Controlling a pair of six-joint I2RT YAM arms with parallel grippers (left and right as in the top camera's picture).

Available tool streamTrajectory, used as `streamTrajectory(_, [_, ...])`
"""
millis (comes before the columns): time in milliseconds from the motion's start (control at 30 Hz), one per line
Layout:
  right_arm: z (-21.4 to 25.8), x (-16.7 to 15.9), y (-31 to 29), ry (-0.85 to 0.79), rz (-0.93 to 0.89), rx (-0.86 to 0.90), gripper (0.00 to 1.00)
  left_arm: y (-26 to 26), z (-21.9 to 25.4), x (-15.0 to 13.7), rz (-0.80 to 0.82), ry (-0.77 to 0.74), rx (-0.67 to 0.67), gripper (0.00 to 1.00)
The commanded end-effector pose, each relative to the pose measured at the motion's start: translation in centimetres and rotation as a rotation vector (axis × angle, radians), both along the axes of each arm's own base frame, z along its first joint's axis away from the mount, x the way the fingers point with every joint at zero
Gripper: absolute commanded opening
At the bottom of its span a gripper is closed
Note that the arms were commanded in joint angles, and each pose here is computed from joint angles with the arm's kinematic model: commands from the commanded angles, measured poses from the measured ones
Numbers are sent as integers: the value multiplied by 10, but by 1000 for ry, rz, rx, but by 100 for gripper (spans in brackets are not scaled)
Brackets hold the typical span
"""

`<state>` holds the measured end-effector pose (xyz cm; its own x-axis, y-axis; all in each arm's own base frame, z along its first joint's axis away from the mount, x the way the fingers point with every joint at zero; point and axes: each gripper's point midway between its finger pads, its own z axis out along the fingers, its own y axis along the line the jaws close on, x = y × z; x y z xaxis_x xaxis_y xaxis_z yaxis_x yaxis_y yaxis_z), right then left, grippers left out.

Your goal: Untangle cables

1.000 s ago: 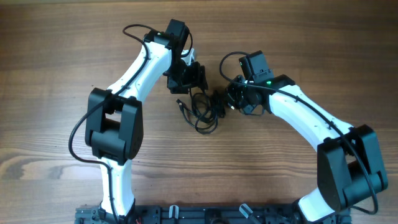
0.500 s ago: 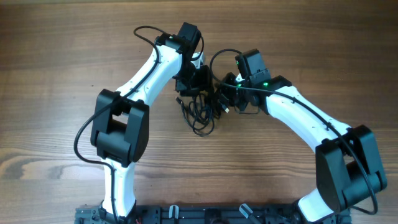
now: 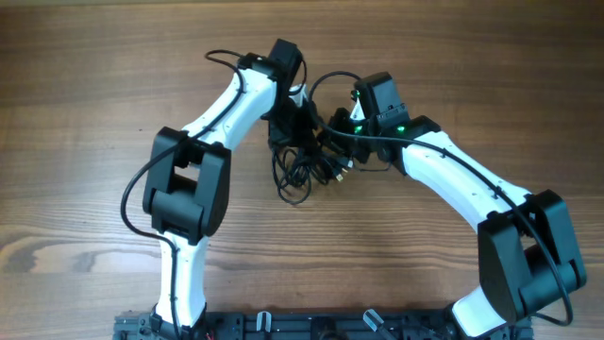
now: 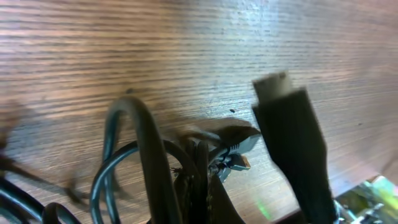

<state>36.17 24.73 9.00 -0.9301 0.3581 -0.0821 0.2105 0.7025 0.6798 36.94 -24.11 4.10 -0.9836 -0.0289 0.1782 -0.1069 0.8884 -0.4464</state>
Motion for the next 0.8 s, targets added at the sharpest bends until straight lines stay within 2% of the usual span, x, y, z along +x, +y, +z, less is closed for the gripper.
streamTrajectory(0, [18, -2, 8, -106, 124, 22, 4, 23, -3, 13, 83, 57, -71, 4])
streamTrajectory(100, [24, 4, 11, -175, 160, 22, 6, 42, 5, 22, 154, 90, -144, 4])
streamTrajectory(233, [38, 13, 16, -263, 202, 37, 31, 73, 10, 34, 250, 121, -193, 4])
streamTrajectory(300, [45, 17, 17, -279, 206, 35, 55, 84, 17, 37, 293, 142, -249, 4])
streamTrajectory(367, [58, 21, 19, -302, 229, 25, 64, 89, 26, 40, 327, 164, -321, 4])
streamTrajectory(433, [70, 22, 19, -294, 234, 18, 64, 90, 33, 43, 343, 175, -374, 4])
streamTrajectory(567, [89, 11, 32, -237, 260, 74, 59, 90, 29, 47, 384, 186, -378, 4])
streamTrajectory(667, [79, 2, 37, -120, 184, 85, 39, 89, 9, 49, 465, 216, -375, 4])
streamTrajectory(767, [70, -5, 43, -70, 147, 55, 31, 89, -19, 42, 578, 284, -374, 4])
